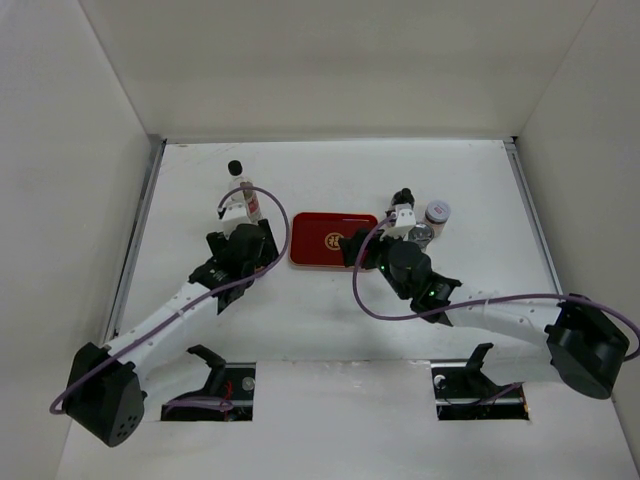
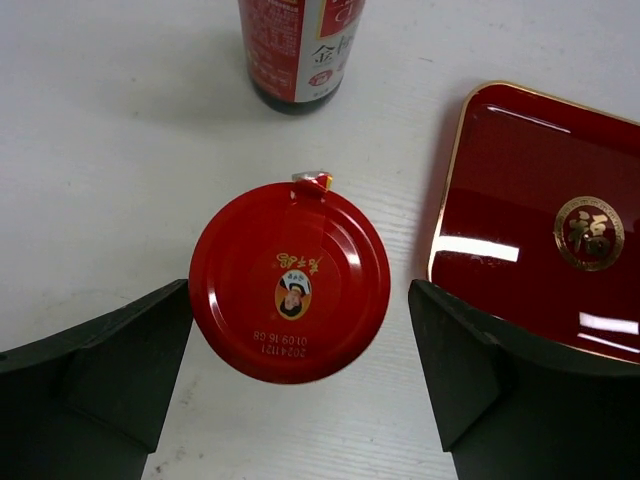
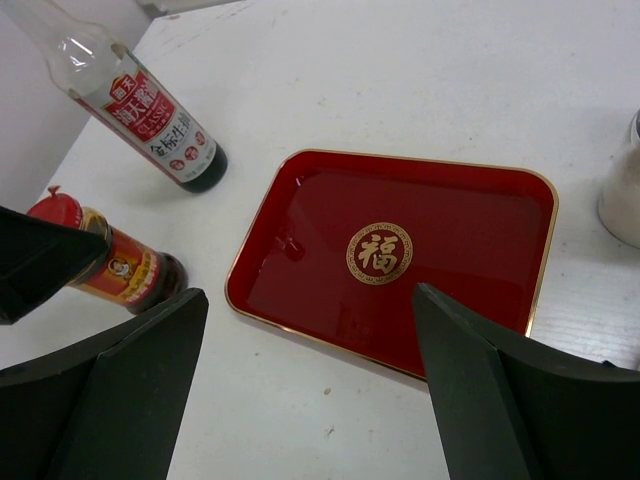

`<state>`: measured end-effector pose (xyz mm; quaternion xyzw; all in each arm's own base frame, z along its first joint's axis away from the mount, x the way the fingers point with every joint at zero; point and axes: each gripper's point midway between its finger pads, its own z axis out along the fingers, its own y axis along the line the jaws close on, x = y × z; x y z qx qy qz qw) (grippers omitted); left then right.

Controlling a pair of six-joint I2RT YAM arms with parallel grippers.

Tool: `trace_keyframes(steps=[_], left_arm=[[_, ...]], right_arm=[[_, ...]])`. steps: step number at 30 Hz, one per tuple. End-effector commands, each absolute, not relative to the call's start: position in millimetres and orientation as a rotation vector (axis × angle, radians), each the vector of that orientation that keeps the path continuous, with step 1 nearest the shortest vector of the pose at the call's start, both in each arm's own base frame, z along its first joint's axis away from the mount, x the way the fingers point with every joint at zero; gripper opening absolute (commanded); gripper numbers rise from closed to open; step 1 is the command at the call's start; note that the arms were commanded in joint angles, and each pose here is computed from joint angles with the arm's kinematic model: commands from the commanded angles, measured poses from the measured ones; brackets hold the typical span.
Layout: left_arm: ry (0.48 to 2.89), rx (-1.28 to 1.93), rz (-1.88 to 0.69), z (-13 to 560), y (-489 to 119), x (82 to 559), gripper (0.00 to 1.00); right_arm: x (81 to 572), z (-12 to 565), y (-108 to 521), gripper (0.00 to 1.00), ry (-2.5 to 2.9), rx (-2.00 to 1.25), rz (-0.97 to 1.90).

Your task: Organize the condiment bottles

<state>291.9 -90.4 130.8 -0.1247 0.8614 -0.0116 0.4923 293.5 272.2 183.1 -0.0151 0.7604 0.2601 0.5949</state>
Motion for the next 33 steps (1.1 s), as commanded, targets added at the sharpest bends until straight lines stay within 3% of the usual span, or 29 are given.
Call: trace_keyframes(steps=[1, 7, 10, 13, 22, 33], left_arm=[[2.055, -0.323, -0.074, 133, -92, 304, 0.83], [2.046, -0.32, -0.001, 131, -87, 315, 0.68], [1.992, -0.292, 0.023, 144, -93, 318, 0.46], [1.938, -0.257, -0.007, 173, -107, 321, 0.35], [1.784, -0.197, -0.185, 251, -163, 354, 0.31], [1.786, -0.119, -0.285, 239, -228, 423, 0.3]], right_arm=[[297, 204, 279, 0.9, 1.705, -0.019, 0.654], [296, 205, 278, 0.91, 1.703, -0.015, 0.658], [297, 205, 279, 0.91, 1.705, -0.023, 0.65], [297, 205, 277, 0.91, 1.702, -0.016, 0.652], [301, 199, 272, 0.91, 1.716, 0.004, 0.63], [304, 212, 249, 0.91, 1.67, 0.062, 0.609]])
